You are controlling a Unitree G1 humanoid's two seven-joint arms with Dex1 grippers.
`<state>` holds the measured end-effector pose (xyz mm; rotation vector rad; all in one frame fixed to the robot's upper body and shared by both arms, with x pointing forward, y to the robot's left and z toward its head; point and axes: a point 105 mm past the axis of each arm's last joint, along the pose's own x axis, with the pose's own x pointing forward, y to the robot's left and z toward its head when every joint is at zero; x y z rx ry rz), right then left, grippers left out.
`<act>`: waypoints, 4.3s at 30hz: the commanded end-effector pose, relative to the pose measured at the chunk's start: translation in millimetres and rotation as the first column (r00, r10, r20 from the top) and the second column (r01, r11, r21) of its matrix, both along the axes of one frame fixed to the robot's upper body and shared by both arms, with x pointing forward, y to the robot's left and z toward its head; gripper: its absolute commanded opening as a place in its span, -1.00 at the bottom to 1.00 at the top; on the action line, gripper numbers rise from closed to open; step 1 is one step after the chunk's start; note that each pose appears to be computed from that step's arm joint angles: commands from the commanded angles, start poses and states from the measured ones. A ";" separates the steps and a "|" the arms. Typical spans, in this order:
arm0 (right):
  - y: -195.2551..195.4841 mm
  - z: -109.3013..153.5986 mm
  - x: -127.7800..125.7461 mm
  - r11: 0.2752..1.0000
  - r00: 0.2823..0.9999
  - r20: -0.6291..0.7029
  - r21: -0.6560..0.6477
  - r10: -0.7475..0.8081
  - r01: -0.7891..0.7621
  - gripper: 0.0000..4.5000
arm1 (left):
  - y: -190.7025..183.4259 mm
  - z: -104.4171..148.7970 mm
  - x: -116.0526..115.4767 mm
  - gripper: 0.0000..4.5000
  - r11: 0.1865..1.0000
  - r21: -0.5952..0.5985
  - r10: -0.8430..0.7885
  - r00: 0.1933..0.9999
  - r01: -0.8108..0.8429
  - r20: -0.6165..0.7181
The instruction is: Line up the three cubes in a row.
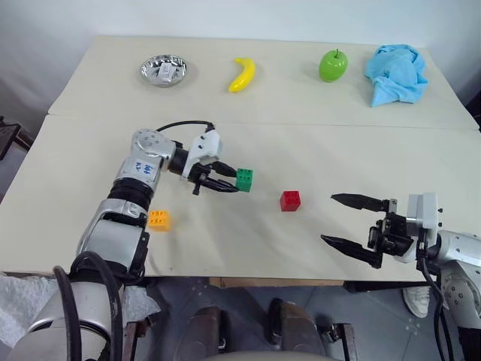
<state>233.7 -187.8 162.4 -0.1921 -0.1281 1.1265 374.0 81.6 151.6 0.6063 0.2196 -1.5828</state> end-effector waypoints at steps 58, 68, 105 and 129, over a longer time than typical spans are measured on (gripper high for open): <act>115.3 22.0 6.6 0.852 0.855 0.074 0.080 0.513 -0.518 1.00 | 262.7 -39.9 -152.6 0.95 0.584 -0.205 0.777 0.614 -0.786 -0.140; 85.5 15.2 15.2 0.902 0.902 0.057 0.033 0.428 -0.430 1.00 | 197.1 -22.9 -127.3 0.95 0.741 -0.285 0.618 0.784 -0.608 -0.066; 34.1 -3.5 11.2 0.991 0.991 0.029 -0.015 0.132 -0.132 1.00 | 81.1 -7.6 -10.4 -0.34 0.988 -0.097 0.114 0.993 -0.117 -0.030; 30.5 -7.0 7.7 0.997 0.997 0.020 0.015 0.075 -0.075 1.00 | 73.2 -5.1 -14.1 0.76 0.997 -0.071 0.022 1.000 -0.022 -0.001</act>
